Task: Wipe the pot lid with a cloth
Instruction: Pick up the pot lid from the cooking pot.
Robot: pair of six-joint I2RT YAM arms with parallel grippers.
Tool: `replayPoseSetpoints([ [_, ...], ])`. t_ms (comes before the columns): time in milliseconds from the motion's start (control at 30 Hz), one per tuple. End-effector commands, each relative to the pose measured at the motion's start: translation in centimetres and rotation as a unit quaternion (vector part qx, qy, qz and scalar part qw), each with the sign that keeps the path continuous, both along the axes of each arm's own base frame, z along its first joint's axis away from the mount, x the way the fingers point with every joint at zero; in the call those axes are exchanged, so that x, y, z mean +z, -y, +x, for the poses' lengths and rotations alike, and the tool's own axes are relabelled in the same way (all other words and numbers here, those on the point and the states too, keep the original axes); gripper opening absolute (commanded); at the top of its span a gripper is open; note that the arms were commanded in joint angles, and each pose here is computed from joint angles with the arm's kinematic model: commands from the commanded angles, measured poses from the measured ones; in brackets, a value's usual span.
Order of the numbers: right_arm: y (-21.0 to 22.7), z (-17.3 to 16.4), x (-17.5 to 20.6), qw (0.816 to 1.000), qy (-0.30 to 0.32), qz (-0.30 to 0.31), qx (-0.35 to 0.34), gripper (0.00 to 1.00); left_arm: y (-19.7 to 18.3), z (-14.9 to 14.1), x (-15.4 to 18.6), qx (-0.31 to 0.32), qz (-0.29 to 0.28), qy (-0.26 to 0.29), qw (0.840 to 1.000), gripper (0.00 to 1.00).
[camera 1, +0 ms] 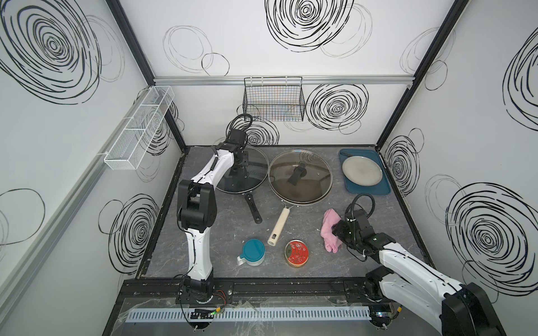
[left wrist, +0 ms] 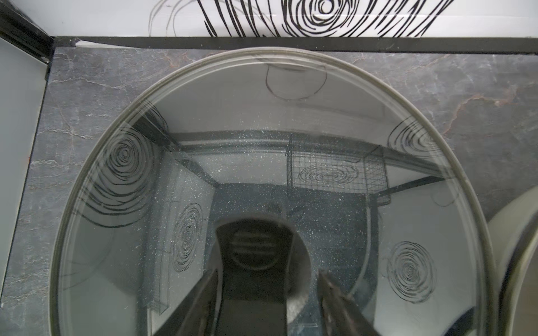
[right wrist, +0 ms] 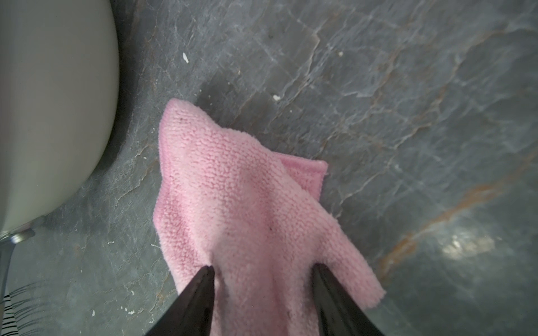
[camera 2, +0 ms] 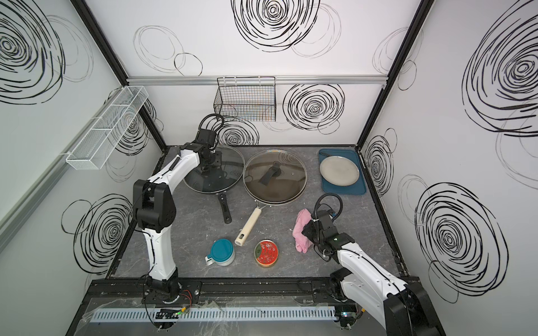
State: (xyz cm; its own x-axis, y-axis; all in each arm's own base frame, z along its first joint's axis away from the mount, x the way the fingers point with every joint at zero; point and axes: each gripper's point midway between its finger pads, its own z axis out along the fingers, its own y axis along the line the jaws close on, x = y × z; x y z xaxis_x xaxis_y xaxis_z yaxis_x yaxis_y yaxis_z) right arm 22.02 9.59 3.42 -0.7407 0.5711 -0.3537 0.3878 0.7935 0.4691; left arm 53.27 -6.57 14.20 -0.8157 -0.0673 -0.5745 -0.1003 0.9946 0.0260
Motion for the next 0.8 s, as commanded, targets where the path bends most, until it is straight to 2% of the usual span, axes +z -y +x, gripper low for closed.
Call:
replayPoseSetpoints([
  [0, -0.4, 0.6, 1.0, 1.000, 0.015, 0.009, -0.002, 0.57, -0.2, 0.3, 0.1, -0.003, -0.007, -0.002, 1.000, 0.57],
  [400, -0.3, 0.4, 0.6, 1.000, 0.011, 0.009, -0.005, 0.58, -0.3, 0.6, -0.9, -0.005, -0.006, -0.019, 1.000, 0.53],
  [633, -0.2, 0.4, 0.5, 1.000, 0.012, 0.008, -0.007, 0.58, -0.3, 1.2, -1.4, -0.007, -0.002, -0.025, 1.000, 0.45],
  [767, -0.2, 0.4, 0.4, 1.000, 0.010, 0.007, -0.007, 0.58, -0.3, 1.4, -1.5, -0.009, 0.000, -0.029, 1.000, 0.44],
])
